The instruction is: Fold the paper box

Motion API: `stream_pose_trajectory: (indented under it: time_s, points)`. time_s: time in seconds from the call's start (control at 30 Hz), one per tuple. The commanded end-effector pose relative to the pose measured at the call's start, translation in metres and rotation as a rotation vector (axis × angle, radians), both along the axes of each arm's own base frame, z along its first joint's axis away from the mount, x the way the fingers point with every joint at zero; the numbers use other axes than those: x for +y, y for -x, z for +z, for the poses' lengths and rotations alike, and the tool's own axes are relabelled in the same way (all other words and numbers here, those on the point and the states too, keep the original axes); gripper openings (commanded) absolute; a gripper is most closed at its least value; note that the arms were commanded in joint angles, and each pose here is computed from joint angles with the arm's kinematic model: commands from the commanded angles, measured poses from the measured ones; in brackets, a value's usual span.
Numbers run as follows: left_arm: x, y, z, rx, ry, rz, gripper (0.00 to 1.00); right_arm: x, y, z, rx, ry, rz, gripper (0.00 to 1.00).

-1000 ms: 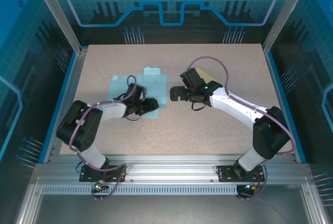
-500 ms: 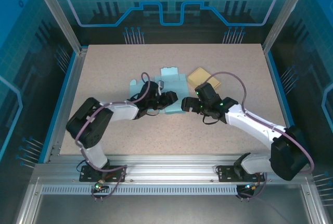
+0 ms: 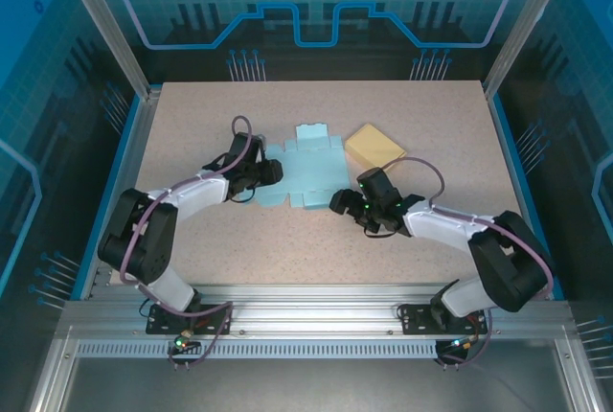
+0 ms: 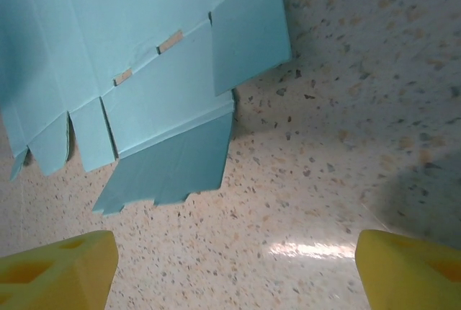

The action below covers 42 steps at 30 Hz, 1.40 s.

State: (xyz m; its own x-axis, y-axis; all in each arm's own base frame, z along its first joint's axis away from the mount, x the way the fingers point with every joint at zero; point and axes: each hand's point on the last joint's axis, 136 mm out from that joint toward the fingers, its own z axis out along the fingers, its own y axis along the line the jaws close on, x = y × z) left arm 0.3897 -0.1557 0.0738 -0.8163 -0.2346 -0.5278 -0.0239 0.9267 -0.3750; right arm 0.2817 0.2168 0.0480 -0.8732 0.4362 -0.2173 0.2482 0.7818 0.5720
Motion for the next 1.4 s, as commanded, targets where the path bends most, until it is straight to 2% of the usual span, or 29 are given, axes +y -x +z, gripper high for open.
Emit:
stream_pose_trajectory:
  time_s: [0.0,0.17,0.33,0.6,0.73,0.8,0.93,1.03,1.1,1.17,1.3,1.37]
  points:
    - [0.004,0.019,-0.032,0.097,-0.049,-0.041,0.40,0.012,-0.010,-0.005,0.021,-0.090,-0.043,0.86]
    - [0.002,0.037,-0.051,0.154,0.000,-0.029,0.33,0.027,-0.019,-0.018,0.053,-0.130,-0.031,0.80]
    - [0.001,0.055,-0.056,0.177,0.055,-0.010,0.33,0.046,-0.030,-0.027,0.067,-0.174,-0.004,0.67]
    - [-0.032,0.083,-0.063,0.210,0.107,-0.060,0.32,0.062,-0.042,-0.030,0.061,-0.161,0.042,0.60]
    - [-0.043,0.088,-0.058,0.202,0.133,-0.065,0.32,0.067,-0.048,-0.024,0.036,-0.164,0.072,0.47]
    - [-0.044,0.089,-0.050,0.192,0.146,-0.066,0.33,0.066,-0.049,-0.022,0.026,-0.146,0.087,0.35]
    - [-0.040,0.080,-0.014,0.108,0.128,-0.082,0.38,0.065,-0.051,-0.007,-0.022,-0.110,0.161,0.14]
    - [-0.031,0.069,0.027,0.014,0.099,-0.116,0.47,0.062,-0.048,0.009,-0.086,-0.054,0.263,0.01]
    - [-0.016,0.058,0.061,-0.072,0.057,-0.146,0.55,0.058,-0.045,0.023,-0.143,0.007,0.344,0.00]
    - [0.013,0.046,0.086,-0.139,-0.028,-0.115,0.61,0.050,-0.043,0.035,-0.196,0.074,0.398,0.00]
    - [0.064,0.029,0.126,-0.279,-0.097,-0.069,0.65,0.035,-0.044,0.068,-0.315,0.184,0.485,0.00]
    - [0.069,0.026,0.136,-0.361,-0.106,-0.152,0.69,0.035,-0.043,0.084,-0.375,0.195,0.532,0.00]
